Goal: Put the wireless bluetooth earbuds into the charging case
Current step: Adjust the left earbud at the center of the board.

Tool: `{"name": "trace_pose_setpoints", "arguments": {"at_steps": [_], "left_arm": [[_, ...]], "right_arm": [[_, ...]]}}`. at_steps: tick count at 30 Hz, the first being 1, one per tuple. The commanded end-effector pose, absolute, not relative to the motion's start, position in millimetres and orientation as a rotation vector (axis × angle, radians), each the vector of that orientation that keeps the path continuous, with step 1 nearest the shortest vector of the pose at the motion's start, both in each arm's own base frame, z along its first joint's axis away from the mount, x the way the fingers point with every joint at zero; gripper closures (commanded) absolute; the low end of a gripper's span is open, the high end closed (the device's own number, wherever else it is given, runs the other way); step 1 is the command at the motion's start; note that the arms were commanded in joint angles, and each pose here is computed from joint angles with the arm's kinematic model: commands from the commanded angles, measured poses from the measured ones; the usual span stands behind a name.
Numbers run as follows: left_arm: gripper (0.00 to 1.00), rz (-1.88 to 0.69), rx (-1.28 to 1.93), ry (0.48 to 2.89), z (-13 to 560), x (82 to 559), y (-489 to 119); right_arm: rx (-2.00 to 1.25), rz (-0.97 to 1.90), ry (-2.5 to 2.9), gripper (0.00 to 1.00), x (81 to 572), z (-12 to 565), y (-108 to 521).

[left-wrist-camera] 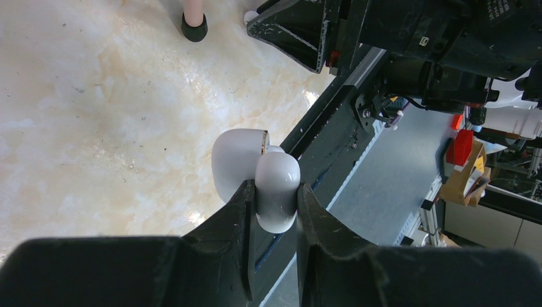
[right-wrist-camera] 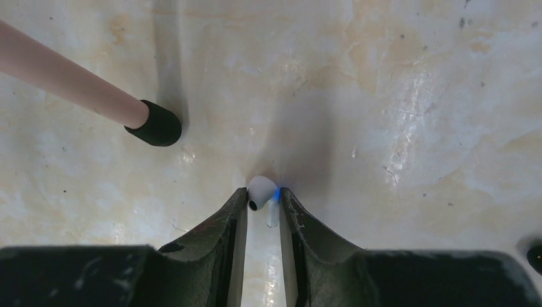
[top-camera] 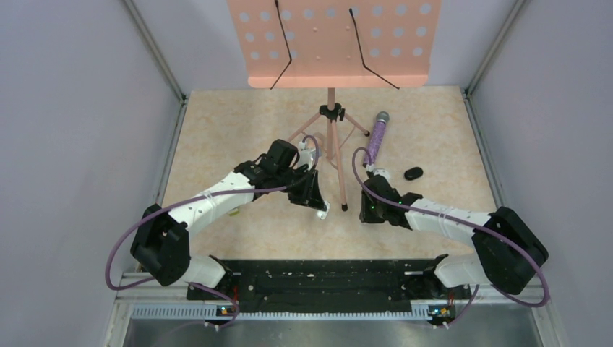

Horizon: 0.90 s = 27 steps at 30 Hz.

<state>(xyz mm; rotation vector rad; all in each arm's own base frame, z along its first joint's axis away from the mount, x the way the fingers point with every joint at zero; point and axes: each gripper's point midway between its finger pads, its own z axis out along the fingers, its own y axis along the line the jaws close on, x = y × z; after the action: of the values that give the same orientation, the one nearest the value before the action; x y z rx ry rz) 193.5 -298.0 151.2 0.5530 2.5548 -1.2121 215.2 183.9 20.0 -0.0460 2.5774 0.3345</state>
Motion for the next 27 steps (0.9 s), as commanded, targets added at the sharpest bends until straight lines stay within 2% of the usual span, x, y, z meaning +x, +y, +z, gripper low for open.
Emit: {"name": "trace_pose_setpoints", "arguments": {"at_steps": [1,6,12,20,27], "left_arm": [[1.00,-1.248,0.575,2.475,167.8,197.5,-302.9],[1.00,-1.245,0.574,2.478,166.9,196.9,-302.1],[1.00,-1.242,0.575,2.477,167.7,196.5,-301.6],[1.00,-1.223,0.582,2.475,168.6,196.7,-298.9],[1.00,-1.201,0.588,2.474,168.9,199.7,-296.6]], "right_arm": [[-0.067,0.289,2.558,0.77,224.3,19.7,189.6],[-0.055,0.270,2.562,0.81,227.2,17.6,190.3],[-0.035,0.329,2.550,0.92,226.3,23.3,195.9],[0.070,0.832,2.361,0.98,233.2,78.8,208.7],[0.089,1.097,2.207,0.98,239.6,106.4,186.5]]}}
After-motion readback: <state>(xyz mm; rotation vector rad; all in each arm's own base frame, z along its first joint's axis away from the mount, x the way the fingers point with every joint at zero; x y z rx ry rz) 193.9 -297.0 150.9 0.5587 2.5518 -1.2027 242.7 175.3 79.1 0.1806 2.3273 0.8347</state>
